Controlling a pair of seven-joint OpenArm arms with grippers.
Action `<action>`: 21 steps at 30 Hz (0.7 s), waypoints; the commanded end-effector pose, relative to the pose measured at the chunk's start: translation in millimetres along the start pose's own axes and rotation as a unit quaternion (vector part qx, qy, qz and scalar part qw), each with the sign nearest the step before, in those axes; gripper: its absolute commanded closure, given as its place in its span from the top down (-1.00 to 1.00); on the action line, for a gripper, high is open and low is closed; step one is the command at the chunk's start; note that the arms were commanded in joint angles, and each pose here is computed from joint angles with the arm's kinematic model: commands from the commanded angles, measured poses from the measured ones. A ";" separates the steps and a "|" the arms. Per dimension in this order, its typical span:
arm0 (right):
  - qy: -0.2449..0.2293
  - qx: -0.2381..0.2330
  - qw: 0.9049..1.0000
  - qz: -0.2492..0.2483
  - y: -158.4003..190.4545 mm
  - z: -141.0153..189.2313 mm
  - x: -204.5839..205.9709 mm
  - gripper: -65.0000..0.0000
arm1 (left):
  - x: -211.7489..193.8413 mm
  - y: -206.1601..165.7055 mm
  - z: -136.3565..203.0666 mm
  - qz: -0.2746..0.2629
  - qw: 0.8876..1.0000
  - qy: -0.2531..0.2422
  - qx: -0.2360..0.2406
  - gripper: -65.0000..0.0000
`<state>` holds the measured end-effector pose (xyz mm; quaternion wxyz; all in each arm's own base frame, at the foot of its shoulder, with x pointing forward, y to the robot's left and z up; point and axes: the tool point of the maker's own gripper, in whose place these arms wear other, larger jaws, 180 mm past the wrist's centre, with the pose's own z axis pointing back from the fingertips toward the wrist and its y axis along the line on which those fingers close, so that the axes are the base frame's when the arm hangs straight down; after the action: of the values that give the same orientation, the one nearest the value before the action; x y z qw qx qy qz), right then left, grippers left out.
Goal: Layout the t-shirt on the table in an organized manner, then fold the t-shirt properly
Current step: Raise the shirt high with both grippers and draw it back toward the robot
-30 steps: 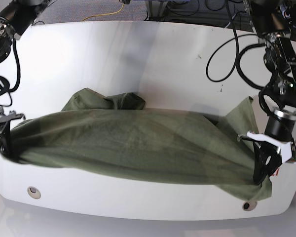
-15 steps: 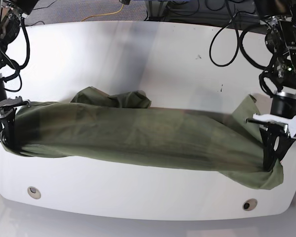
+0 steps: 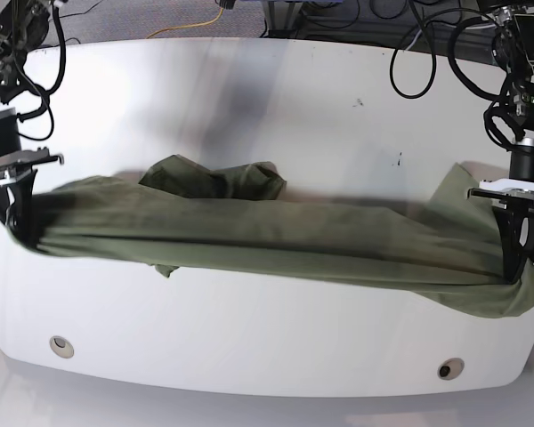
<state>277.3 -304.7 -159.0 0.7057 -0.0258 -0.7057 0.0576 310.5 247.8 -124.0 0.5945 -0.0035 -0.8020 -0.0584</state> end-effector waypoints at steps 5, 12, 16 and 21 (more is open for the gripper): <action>0.012 -0.045 0.999 -0.014 -15.1 25.0 -11.4 -1.00 | -2.8 8.5 22.1 -0.010 1.000 0.007 0.014 -1.00; 0.058 -0.065 0.996 -0.035 -14.4 51.0 -41.2 -1.00 | -34.1 3.5 54.6 -0.001 0.997 0.075 0.012 -1.00; 0.084 -0.070 0.993 -0.046 -10.6 64.4 -56.7 -1.00 | -49.4 -0.8 72.8 0.013 0.994 0.106 0.020 -1.00; 0.102 -0.068 0.991 -0.046 -9.3 71.8 -64.4 -1.00 | -57.7 -2.2 84.0 0.025 0.992 0.121 0.032 -1.00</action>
<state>204.6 -316.1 -236.6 0.7859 -0.0288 -0.6171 -0.0251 246.5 249.1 -219.0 0.7083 -0.0147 -0.7054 -0.0229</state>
